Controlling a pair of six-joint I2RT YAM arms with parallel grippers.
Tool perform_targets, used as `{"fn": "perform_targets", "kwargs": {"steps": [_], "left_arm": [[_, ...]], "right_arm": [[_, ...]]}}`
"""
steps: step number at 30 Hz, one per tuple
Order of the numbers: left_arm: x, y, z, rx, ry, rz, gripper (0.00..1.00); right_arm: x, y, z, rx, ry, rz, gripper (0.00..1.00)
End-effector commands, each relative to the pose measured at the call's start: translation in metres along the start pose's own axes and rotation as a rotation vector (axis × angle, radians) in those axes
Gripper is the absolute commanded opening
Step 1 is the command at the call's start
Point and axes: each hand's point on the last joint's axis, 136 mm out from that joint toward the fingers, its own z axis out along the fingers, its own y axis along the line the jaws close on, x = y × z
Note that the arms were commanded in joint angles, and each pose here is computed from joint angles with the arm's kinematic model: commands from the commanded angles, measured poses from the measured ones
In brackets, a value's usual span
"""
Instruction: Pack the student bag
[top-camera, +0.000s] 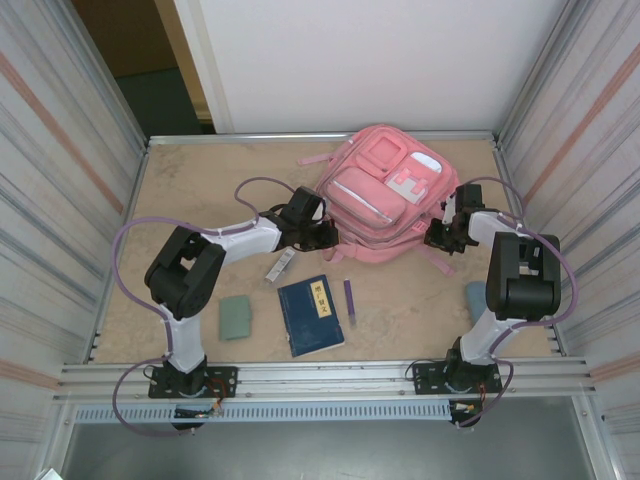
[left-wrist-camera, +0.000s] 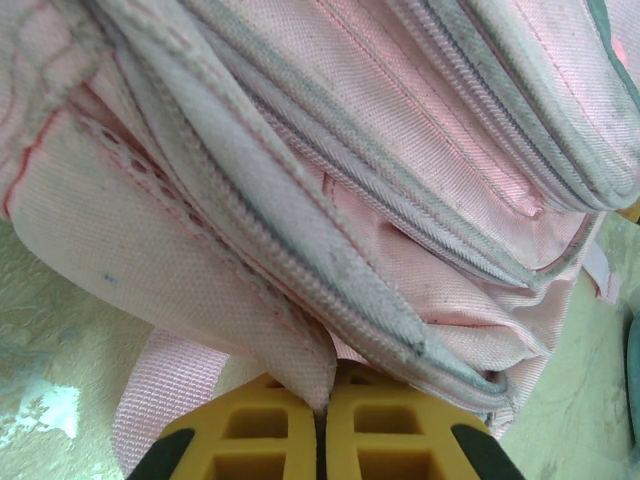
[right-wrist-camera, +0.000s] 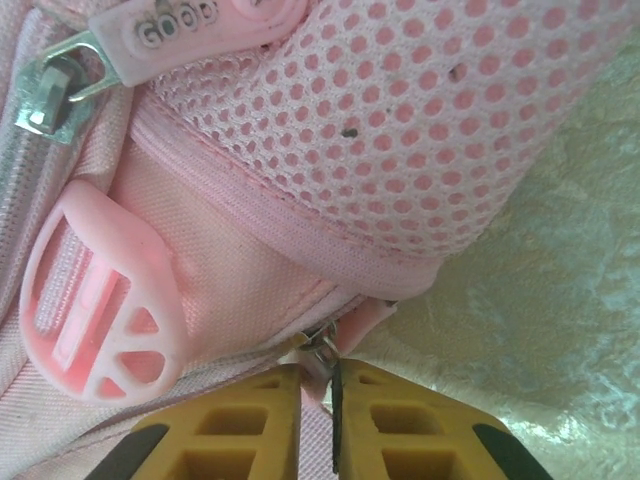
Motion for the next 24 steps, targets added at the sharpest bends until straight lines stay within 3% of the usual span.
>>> {"fn": "perform_targets", "kwargs": {"steps": [1,4,7,13,18,24], "left_arm": [[-0.015,-0.042,-0.022,0.136,-0.048,0.065,0.00],[-0.015,-0.043,-0.025,0.141,-0.049,0.069,0.00],[-0.017,-0.047,-0.028,0.154,-0.058,0.073,0.00],[-0.020,-0.053,-0.030,0.174,-0.060,0.071,0.00],[-0.019,-0.048,-0.027,0.152,-0.065,0.066,0.00],[-0.019,-0.043,-0.016,0.138,-0.065,0.050,0.00]], "right_arm": [[0.005,-0.004,0.009,-0.002,0.028,-0.015,0.14],[0.006,-0.003,0.008,-0.004,0.027,-0.018,0.15],[0.008,-0.001,0.007,-0.018,0.025,-0.027,0.27],[0.009,0.004,0.006,-0.041,0.042,-0.028,0.09],[0.014,0.011,-0.012,-0.031,0.047,-0.013,0.06],[0.050,0.017,-0.014,0.009,0.208,-0.032,0.05]]}}
